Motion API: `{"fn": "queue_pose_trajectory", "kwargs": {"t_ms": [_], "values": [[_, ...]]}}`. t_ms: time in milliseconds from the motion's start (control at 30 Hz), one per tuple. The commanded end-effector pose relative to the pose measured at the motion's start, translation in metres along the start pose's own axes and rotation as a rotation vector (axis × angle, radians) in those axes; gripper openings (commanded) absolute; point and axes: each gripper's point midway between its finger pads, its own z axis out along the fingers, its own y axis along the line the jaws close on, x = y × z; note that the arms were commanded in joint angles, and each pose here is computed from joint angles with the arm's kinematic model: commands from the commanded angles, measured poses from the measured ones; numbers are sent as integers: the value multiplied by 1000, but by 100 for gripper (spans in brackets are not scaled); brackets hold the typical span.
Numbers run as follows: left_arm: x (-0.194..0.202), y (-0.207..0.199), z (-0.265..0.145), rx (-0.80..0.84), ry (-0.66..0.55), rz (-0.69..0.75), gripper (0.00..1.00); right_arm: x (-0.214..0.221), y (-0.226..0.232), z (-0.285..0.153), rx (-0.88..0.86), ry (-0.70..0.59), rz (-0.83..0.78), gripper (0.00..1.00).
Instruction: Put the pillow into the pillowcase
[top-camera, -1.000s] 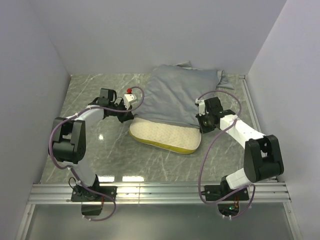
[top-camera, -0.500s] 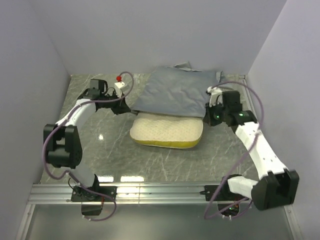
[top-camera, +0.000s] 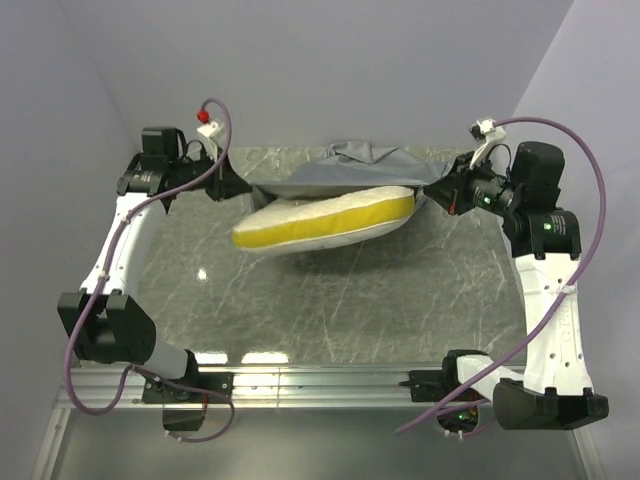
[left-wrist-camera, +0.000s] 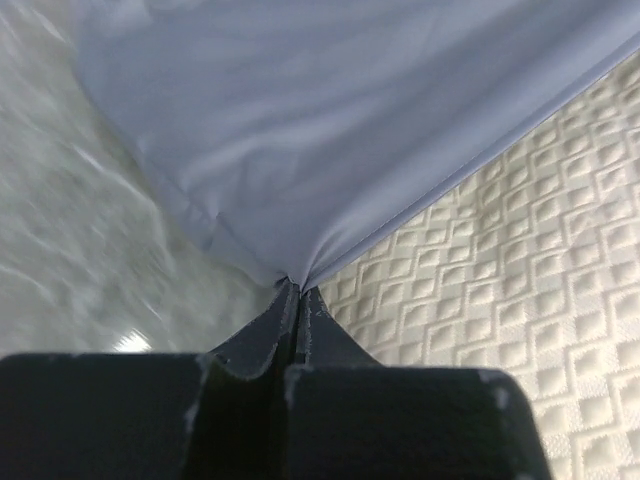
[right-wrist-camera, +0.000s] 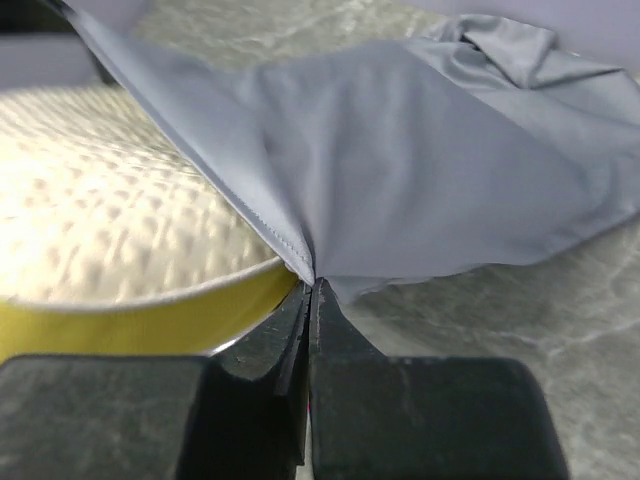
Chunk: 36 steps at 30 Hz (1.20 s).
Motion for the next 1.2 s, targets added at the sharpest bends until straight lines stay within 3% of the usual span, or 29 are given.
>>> {"fn": "queue_pose_trajectory", "kwargs": {"t_ms": [0,67,133,200,233,300,333,367,400,467,500,533,567,600,633,667,700,767,900,967,1067,1167], "values": [[88,-2,0,50,248,-223,0,-39,16,-18,-37,-95,33,0],[121,-31,-12,147,340,-277,1,-48,14,-24,-29,-114,64,0],[126,-45,-25,161,378,-286,1,-61,20,-31,-44,-139,83,0],[108,-54,-33,195,352,-272,0,-78,28,-39,-52,-178,76,0],[76,-60,-37,224,290,-227,0,-87,32,-44,-55,-203,78,0],[41,-68,-45,285,228,-276,1,-108,41,-57,-55,-260,48,0],[18,-69,-52,304,180,-285,0,-118,43,-61,-53,-283,55,0],[-36,-83,-64,379,50,-211,0,-132,49,-71,-53,-324,34,0],[-63,-86,-72,389,-13,-168,0,-140,49,-77,-39,-350,34,0],[-120,-99,-101,369,-105,-219,0,-161,50,-93,-10,-427,35,0],[-173,-110,-120,285,-275,90,0,-176,55,-106,10,-479,8,0],[-172,-97,-117,241,-315,-140,0,-186,55,-114,38,-522,-3,0],[-203,-103,-142,115,-502,-24,0,-195,52,-120,75,-556,-12,0],[-204,-79,-141,24,-531,-117,0,-196,46,-119,96,-562,-8,0],[-216,-76,-146,-75,-534,-66,0,-194,38,-114,114,-554,-3,0],[-204,-31,-125,-169,-476,-173,0,-187,23,-104,146,-526,29,0],[-179,-15,-115,-224,-395,-279,0,-179,13,-96,160,-495,51,0],[-142,8,-95,-223,-305,-321,0,-157,2,-82,165,-426,67,0],[-142,-40,-105,-96,-391,-187,0,-128,8,-66,80,-366,84,0],[-152,-59,-106,-78,-379,-142,0,-109,19,-51,-12,-271,125,0],[-160,-61,-110,-99,-393,-123,0,-65,36,-32,-143,-139,179,32],[-160,-49,-110,-167,-388,-157,0,-10,55,-22,-280,30,250,44]]}}
